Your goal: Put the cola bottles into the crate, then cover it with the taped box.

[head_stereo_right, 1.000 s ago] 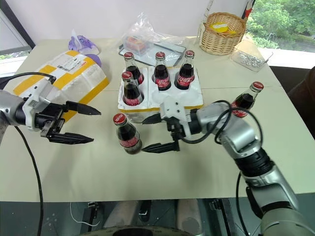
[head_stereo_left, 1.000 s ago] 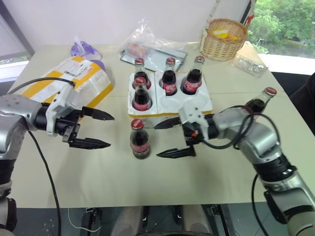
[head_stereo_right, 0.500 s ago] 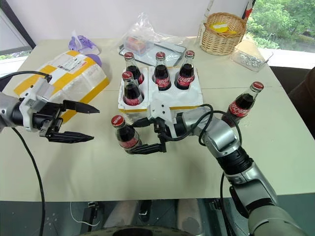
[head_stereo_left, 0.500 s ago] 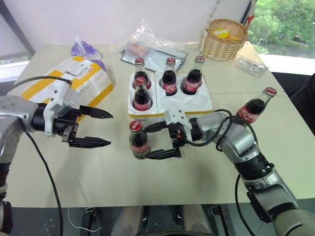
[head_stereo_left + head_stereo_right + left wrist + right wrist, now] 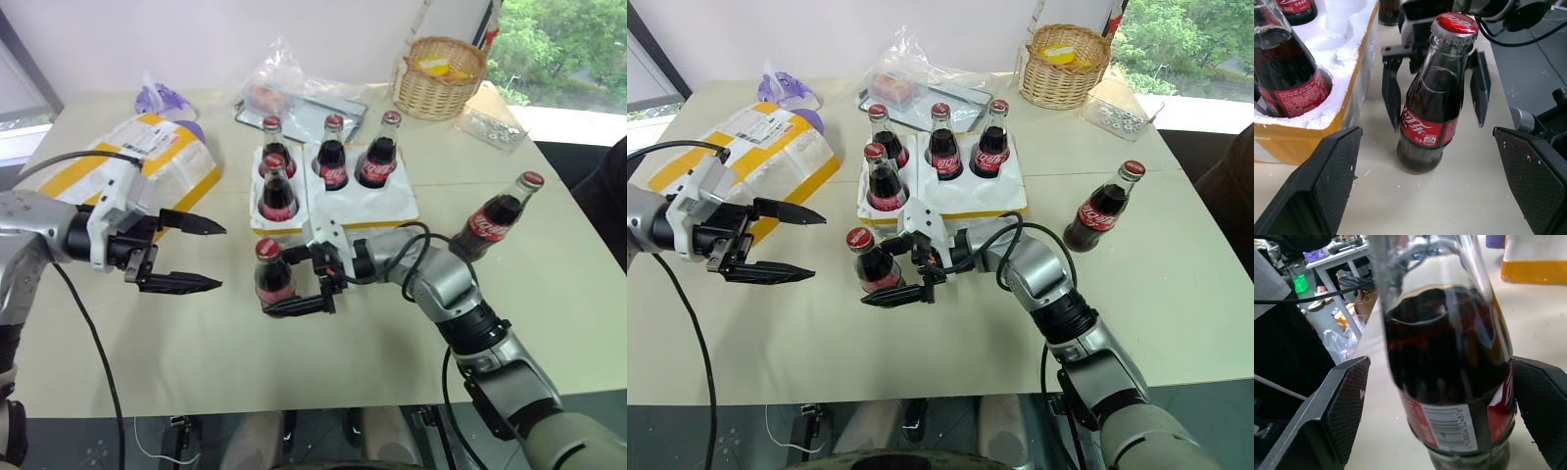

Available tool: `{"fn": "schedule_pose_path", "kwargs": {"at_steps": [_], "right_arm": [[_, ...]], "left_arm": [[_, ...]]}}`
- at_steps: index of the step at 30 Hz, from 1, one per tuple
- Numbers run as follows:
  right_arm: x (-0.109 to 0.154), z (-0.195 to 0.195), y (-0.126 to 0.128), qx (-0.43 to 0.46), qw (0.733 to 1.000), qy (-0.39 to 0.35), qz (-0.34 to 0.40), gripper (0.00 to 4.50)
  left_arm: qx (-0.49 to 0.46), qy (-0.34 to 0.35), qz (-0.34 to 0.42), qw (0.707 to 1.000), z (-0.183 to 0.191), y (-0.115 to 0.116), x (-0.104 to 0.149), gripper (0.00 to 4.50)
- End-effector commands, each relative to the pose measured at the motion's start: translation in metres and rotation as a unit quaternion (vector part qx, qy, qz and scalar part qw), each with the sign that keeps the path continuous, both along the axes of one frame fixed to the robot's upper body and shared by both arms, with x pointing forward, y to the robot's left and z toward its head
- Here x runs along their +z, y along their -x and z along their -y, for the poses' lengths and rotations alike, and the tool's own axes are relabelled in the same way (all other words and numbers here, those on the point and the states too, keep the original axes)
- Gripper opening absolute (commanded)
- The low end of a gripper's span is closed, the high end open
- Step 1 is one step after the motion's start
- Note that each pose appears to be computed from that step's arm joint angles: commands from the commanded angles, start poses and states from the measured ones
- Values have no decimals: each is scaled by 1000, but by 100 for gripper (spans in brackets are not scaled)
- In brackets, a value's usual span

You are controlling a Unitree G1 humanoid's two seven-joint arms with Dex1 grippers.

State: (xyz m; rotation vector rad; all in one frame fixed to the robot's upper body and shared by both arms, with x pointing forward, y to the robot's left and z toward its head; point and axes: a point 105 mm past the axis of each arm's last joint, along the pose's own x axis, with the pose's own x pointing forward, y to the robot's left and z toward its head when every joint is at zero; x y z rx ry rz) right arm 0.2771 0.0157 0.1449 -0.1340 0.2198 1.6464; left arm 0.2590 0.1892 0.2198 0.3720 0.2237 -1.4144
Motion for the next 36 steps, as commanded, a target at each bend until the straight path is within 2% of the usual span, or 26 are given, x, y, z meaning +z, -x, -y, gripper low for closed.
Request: {"fn": "schedule_pose_path", "kwargs": {"at_steps": [1, 2, 3, 5, 7, 16, 20, 23, 26, 29, 32, 36], "right_arm": [[4, -12, 1, 2, 1000, -23, -2, 450], [4, -13, 0, 0, 1000, -27, -5, 450], [4, -15, 0, 0, 1000, -30, -8, 424], [12, -15, 4, 7, 998, -52, -25, 358], [25, -16, 7, 14, 996, -78, -38, 273], [82, 1, 13, 33, 986, -151, -64, 269], [119, 27, 19, 30, 983, -177, -46, 269], [142, 44, 11, -8, 983, -185, -9, 269], [155, 59, -18, -95, 979, -171, 57, 269], [160, 67, -48, -172, 967, -164, 85, 269], [151, 75, -81, -240, 954, -134, 120, 269], [136, 79, -106, -282, 943, -101, 145, 269]], "left_arm": [[10, 4, 21, 1000, -1, -3, 9, 448], [12, 5, 23, 1000, -1, -4, 9, 448], [14, 5, 24, 1000, -1, -4, 9, 450], [14, 5, 26, 1000, -1, -5, 10, 450], [15, 7, 27, 999, -1, -6, 11, 450], [15, 14, 38, 999, 1, -15, 16, 450], [8, 20, 41, 999, 3, -18, 19, 450], [4, 30, 42, 999, 5, -21, 22, 450], [-2, 41, 45, 998, 10, -22, 25, 450], [-7, 46, 46, 998, 13, -23, 26, 450], [-8, 47, 51, 998, 14, -24, 26, 450], [-9, 47, 55, 997, 15, -24, 27, 450]]}}
